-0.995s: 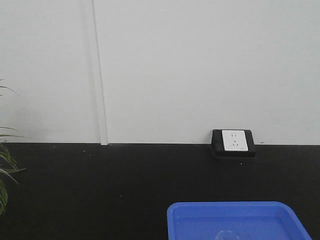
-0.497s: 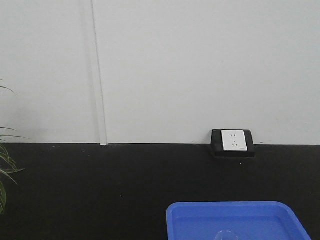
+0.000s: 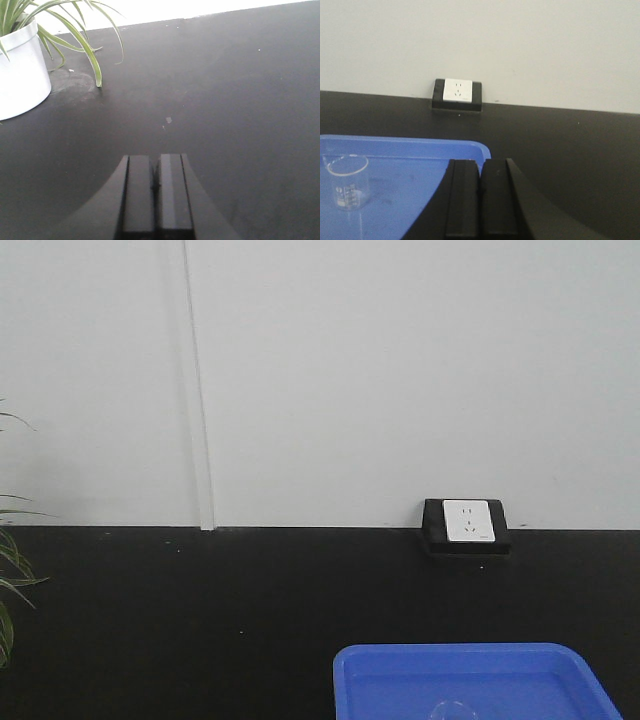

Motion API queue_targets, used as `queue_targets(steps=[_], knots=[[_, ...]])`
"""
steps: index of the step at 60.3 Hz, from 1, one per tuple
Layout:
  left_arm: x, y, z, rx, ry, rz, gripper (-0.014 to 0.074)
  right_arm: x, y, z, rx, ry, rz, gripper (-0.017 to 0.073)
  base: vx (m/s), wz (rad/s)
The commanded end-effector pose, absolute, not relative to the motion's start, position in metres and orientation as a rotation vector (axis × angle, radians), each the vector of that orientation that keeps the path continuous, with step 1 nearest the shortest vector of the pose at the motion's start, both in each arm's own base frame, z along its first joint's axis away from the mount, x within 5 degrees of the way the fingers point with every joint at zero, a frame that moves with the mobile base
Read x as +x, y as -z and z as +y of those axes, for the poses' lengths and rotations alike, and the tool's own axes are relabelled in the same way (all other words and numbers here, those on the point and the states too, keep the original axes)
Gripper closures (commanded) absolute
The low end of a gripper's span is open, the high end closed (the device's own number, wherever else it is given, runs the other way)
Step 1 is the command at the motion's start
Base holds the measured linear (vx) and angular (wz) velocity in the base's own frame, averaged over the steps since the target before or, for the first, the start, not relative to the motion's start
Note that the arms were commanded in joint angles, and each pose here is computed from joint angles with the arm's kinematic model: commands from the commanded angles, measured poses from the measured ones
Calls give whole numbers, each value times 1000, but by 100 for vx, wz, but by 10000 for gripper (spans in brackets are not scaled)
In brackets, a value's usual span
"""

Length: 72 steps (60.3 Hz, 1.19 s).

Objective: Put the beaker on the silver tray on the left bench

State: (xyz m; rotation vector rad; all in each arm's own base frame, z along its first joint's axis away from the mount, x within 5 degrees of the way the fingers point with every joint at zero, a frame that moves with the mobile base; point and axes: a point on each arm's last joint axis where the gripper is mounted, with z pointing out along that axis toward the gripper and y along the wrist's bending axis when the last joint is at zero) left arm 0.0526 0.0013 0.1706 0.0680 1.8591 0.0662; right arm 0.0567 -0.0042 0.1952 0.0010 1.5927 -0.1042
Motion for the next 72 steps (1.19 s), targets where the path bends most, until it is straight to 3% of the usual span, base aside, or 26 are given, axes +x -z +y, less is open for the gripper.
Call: queue_targets(steps=[1,15,34,49,60,72], knots=[[54,-171,1,70,-57,1795,592,56,-208,-3,-24,115,1440,571,0,0],[54,-171,1,70,-57,1795,592,53,-226,-1,18,34,1272,571,0,0],[54,-171,1,70,-57,1795,592,78,-275,-3,58,1,1401,568,0,0],[54,-171,1,70,-57,1795,592,112,-267,-5,64,-5,1564,557,0,0],[54,-171,1,70,-57,1795,592,132,-258,-5,61,-17,1610,509,0,0],[54,-171,1,70,-57,1795,592,146,-254,-5,56,-33,1597,393,0,0]])
